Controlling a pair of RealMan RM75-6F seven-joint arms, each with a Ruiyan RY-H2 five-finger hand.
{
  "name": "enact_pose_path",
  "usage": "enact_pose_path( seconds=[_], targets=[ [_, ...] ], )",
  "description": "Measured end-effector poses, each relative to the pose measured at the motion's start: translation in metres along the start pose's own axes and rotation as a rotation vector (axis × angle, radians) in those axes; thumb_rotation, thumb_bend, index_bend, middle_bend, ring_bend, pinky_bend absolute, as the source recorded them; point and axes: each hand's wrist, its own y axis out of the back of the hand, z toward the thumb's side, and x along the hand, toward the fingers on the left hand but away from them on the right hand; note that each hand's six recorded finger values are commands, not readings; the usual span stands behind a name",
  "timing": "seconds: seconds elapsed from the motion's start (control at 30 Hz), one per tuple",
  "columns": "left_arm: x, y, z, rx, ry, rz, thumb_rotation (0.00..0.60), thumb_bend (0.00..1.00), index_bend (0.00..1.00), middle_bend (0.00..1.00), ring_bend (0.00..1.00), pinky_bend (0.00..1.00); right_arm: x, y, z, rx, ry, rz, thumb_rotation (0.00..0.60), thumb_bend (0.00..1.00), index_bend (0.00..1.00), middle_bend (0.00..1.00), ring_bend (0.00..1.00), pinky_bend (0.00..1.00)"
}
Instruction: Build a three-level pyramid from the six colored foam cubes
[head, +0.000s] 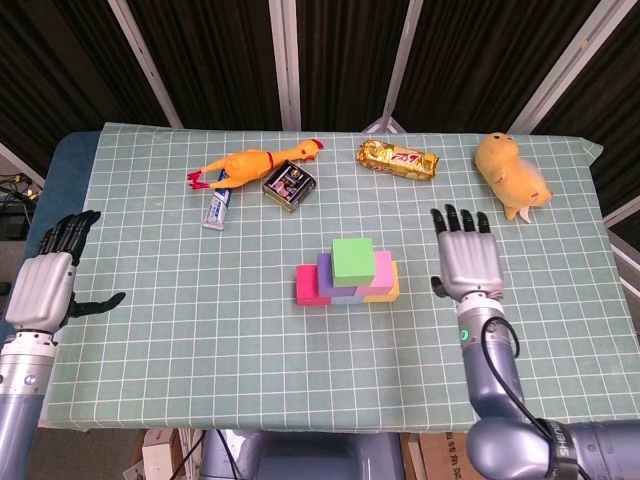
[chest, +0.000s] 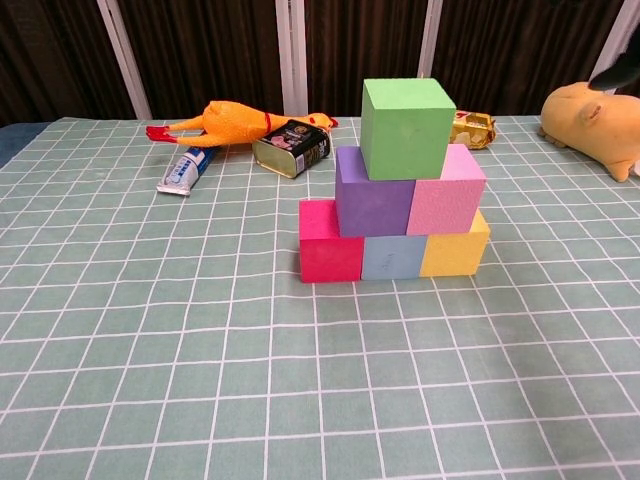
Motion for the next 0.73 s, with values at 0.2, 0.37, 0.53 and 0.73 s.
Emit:
enact_pose_path(
  seconds=[0.2, 0.37, 0.53, 0.73],
  targets=[
    [-0.011, -0.007, -0.016, 0.039, -0.002, 0.026, 0.6, 0.1, 0.0, 0.0, 0.0, 0.07, 0.008, -0.018, -0.047, -0.082, 0.013, -0.073, 0.6, 0.33, 0.0, 0.0, 0.0, 0.0],
    [-0.029, -0.018, -0.044, 0.06, 0.013, 0.044, 0.6, 0.1, 0.0, 0.0, 0.0, 0.07, 0.021, -0.039, -0.081, -0.133, 0.06, -0.157, 0.6, 0.32, 0.0, 0.0, 0.0, 0.0],
    [-0.047, -0.031, -0.072, 0.097, 0.035, 0.054, 0.6, 0.1, 0.0, 0.0, 0.0, 0.06, 0.04, -0.082, -0.126, -0.113, 0.08, -0.19, 0.6, 0.33, 0.0, 0.0, 0.0, 0.0],
    [-0.058, -0.046, -0.102, 0.162, 0.046, 0.077, 0.6, 0.1, 0.0, 0.0, 0.0, 0.06, 0.052, -0.128, -0.17, -0.041, 0.073, -0.211, 0.6, 0.33, 0.0, 0.0, 0.0, 0.0]
  ],
)
